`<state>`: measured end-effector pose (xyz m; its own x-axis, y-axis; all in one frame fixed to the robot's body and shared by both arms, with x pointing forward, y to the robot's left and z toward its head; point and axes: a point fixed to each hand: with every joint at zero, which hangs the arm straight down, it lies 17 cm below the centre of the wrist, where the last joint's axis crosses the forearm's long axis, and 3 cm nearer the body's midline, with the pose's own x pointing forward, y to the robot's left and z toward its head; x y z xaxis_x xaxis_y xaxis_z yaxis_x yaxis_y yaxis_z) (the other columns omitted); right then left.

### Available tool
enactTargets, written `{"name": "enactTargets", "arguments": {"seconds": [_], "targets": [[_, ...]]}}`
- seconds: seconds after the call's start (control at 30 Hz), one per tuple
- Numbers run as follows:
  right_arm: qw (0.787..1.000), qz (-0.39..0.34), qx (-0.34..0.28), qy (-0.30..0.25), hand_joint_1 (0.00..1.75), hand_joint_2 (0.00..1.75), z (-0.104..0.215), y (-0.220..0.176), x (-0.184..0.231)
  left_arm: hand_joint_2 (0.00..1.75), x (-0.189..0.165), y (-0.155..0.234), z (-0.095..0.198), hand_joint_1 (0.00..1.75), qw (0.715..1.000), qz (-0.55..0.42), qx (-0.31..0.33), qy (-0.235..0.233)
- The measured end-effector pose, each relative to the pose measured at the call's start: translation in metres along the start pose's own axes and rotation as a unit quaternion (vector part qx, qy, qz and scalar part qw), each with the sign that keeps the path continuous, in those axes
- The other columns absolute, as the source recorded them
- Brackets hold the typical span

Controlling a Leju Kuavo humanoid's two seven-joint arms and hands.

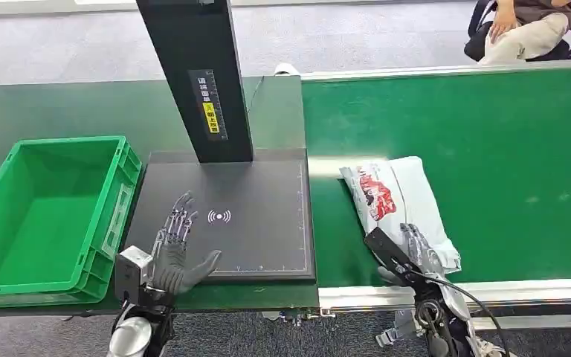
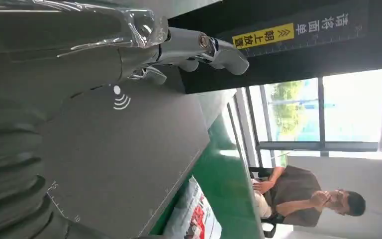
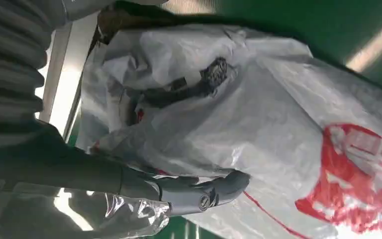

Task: Moved the parcel from conveyor to table for the left to box.

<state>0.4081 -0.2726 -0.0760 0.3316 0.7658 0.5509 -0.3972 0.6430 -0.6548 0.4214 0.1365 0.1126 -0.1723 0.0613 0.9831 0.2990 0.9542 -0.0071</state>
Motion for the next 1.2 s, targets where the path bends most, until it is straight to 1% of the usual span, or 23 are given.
{"name": "enactTargets", "arguments": {"seconds": [0.1,0.13,0.17,0.27,0.57,0.7,0.9,1.0,1.1,1.2], "targets": [[1.000,0.004,0.017,-0.001,0.00,1.75,0.000,0.010,0.001,1.75,0.001,0.000,-0.001,0.00,1.000,0.000,0.000,0.000],[1.000,0.005,0.021,-0.002,0.09,1.75,-0.001,0.012,0.002,1.75,0.001,0.000,-0.002,0.00,1.000,0.000,0.000,0.000],[1.000,0.005,0.025,-0.002,1.71,1.75,-0.001,0.014,0.003,1.75,0.001,-0.001,-0.002,0.00,1.000,0.000,0.000,0.000],[0.999,0.005,0.033,-0.003,1.75,1.75,-0.002,0.018,0.005,1.75,0.001,-0.001,-0.003,0.00,1.000,-0.002,-0.001,0.001],[0.999,0.007,0.037,-0.004,1.75,1.75,-0.008,0.014,0.011,1.75,-0.001,0.001,-0.002,0.00,1.000,-0.003,0.004,0.007],[0.999,0.013,0.046,-0.006,1.75,1.75,-0.009,0.019,0.014,1.75,-0.003,0.002,0.000,0.00,1.000,-0.003,0.006,0.009],[0.996,0.011,0.082,-0.038,1.75,1.75,-0.009,0.036,0.030,1.75,-0.004,0.003,0.001,0.00,1.000,-0.004,0.009,0.011],[0.995,0.014,0.089,-0.043,1.75,1.75,-0.009,0.041,0.034,1.75,-0.005,0.003,0.001,0.00,1.000,-0.004,0.010,0.012],[0.995,0.008,0.089,-0.050,1.75,1.75,-0.010,0.041,0.037,1.75,-0.005,0.004,0.001,0.00,1.000,-0.004,0.011,0.012],[0.996,-0.008,0.068,-0.066,1.75,1.75,-0.012,0.034,0.045,1.75,-0.007,0.005,0.006,0.00,1.000,-0.004,0.015,0.014]]}}
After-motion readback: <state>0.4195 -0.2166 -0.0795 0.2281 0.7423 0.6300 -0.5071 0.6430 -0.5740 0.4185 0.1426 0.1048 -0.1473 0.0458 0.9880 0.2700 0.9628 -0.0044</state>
